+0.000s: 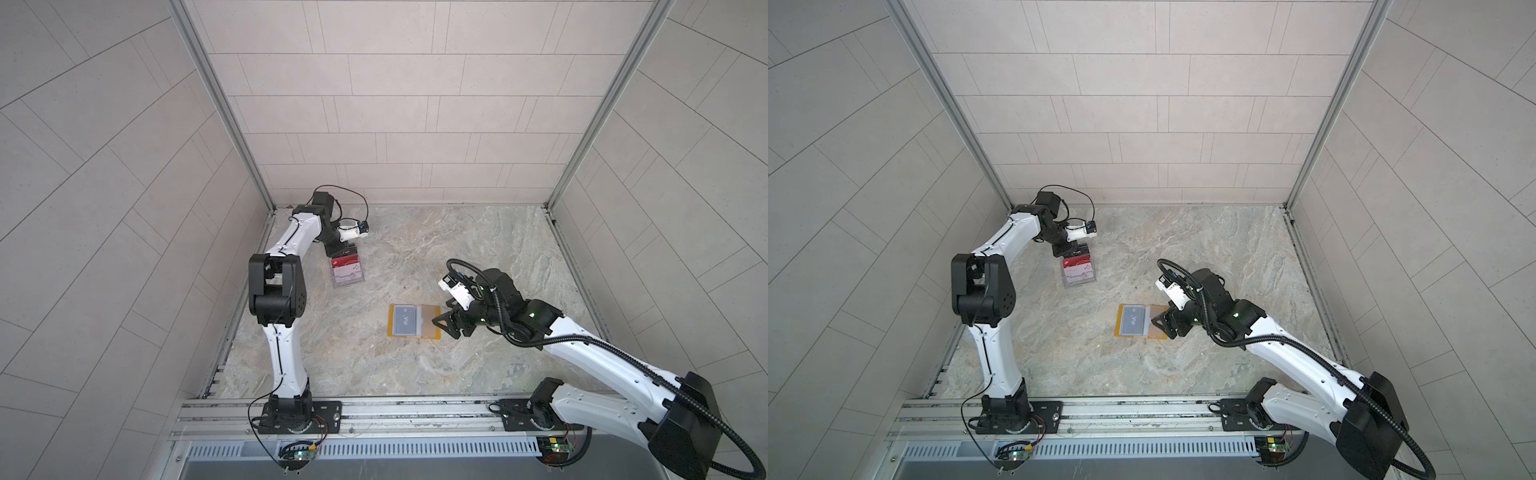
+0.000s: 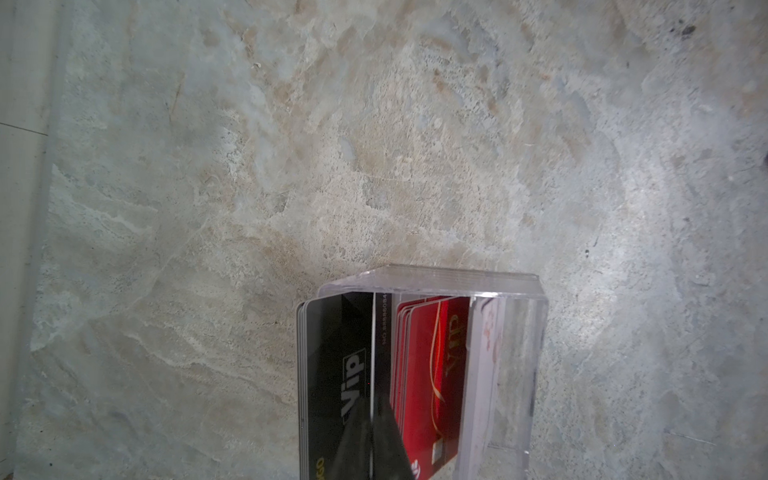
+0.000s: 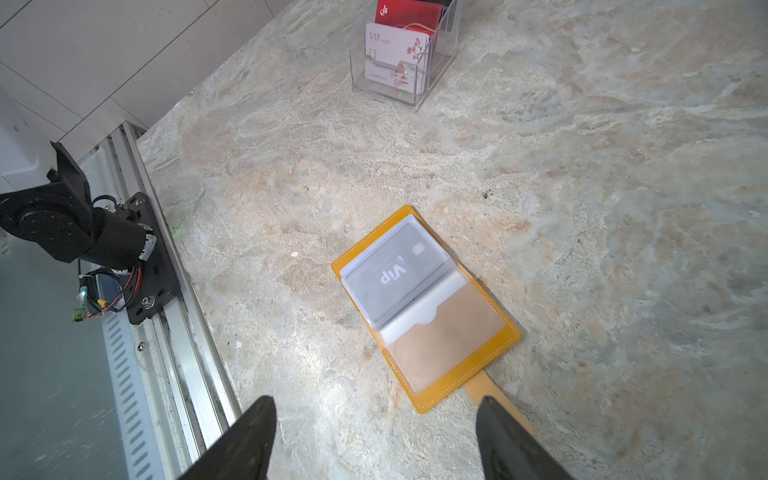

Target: Take the credit cards out of the card holder

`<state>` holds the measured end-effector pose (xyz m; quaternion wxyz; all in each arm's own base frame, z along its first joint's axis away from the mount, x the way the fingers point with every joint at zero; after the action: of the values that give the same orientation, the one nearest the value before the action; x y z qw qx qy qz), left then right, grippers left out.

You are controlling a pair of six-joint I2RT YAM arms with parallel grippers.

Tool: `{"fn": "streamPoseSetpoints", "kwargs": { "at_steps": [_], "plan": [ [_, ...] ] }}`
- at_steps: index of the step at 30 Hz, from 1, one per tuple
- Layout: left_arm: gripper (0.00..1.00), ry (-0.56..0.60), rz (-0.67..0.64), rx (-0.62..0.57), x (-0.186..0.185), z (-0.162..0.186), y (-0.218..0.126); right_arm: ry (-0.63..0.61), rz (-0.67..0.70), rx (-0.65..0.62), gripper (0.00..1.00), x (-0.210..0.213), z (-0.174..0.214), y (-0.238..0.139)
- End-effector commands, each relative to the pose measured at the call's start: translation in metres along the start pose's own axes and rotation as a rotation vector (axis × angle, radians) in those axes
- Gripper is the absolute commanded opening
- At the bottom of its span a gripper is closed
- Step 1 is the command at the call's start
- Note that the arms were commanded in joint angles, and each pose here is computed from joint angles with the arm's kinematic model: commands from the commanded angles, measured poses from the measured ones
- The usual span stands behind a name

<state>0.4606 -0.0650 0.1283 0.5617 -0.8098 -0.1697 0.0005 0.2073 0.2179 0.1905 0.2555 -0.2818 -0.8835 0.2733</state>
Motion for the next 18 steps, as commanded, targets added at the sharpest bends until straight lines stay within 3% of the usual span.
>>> {"fn": "streamPoseSetpoints", "kwargs": {
  "at_steps": [1,18],
  "plan": [
    [0.00,-0.027,0.032,-0.017,-0.0036,0.0043,0.0101,-0.026,-0.010,-0.014,0.78,0.0015,0.0000,-0.0019],
    [0.13,-0.047,0.030,-0.019,-0.0038,0.0073,0.0153,-0.030,-0.007,-0.022,0.78,0.0013,-0.0003,-0.0033]
  ]
}}
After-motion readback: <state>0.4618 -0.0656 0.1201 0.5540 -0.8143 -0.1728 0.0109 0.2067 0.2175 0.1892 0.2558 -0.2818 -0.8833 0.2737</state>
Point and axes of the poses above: each gripper's point midway between its finger pads, its own y axis out along the fingers, its own x axis along the line the jaws close on, z = x × y, the point moved 3 cm from there along -y, back along the fingers, and after that the axes turned 3 degrees about y, right-handed, at the moved point
